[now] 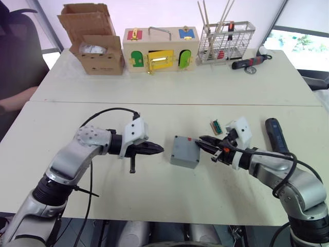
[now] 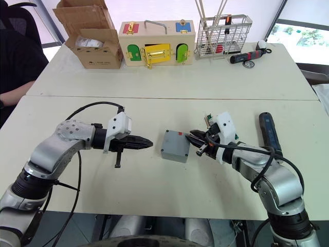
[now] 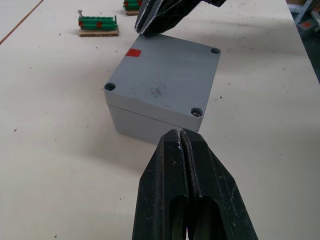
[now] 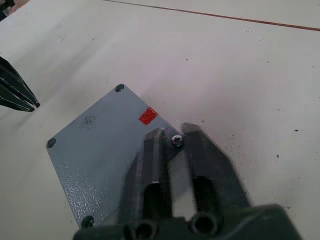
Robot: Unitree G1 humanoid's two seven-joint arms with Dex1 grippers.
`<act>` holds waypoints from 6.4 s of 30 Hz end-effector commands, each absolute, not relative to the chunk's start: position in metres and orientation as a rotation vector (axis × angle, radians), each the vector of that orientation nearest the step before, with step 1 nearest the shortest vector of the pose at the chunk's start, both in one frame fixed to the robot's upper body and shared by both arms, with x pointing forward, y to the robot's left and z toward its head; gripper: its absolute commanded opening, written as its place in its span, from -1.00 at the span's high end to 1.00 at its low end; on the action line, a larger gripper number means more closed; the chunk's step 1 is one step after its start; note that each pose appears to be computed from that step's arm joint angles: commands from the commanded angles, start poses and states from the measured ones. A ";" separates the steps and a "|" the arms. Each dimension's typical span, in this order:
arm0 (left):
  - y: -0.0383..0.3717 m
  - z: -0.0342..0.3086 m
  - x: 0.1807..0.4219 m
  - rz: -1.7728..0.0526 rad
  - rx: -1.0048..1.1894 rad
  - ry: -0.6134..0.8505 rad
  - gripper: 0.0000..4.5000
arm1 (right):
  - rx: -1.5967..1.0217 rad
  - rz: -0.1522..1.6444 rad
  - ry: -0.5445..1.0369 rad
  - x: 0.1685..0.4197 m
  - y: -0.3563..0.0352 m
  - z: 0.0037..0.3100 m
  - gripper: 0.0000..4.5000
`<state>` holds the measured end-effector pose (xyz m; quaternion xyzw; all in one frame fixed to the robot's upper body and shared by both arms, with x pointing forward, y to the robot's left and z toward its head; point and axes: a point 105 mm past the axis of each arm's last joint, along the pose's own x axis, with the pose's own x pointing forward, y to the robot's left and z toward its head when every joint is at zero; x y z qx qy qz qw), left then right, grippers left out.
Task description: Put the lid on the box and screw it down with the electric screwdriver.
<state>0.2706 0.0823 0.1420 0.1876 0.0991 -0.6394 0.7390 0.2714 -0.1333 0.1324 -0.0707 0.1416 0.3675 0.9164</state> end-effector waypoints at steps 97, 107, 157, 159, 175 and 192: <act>0.040 0.183 0.301 -1.514 0.289 -0.046 1.00 | 0.545 0.401 -0.050 0.320 -0.292 0.337 0.16; 0.046 0.191 0.305 -1.542 0.292 0.000 1.00 | 0.324 0.319 -0.465 0.280 -0.173 0.319 0.16; 0.041 0.138 0.297 -1.598 0.518 0.131 1.00 | -0.064 0.582 -0.318 0.262 -0.106 0.225 0.16; 0.042 0.138 0.297 -1.596 0.516 0.132 1.00 | -0.063 0.585 -0.316 0.263 -0.106 0.225 0.16; 0.039 0.135 0.297 -1.597 0.532 0.137 1.00 | -0.074 0.650 -0.157 0.264 -0.094 0.182 0.16; 0.038 0.125 0.295 -1.595 0.532 0.141 1.00 | -0.018 0.720 -0.222 0.261 -0.077 0.195 0.16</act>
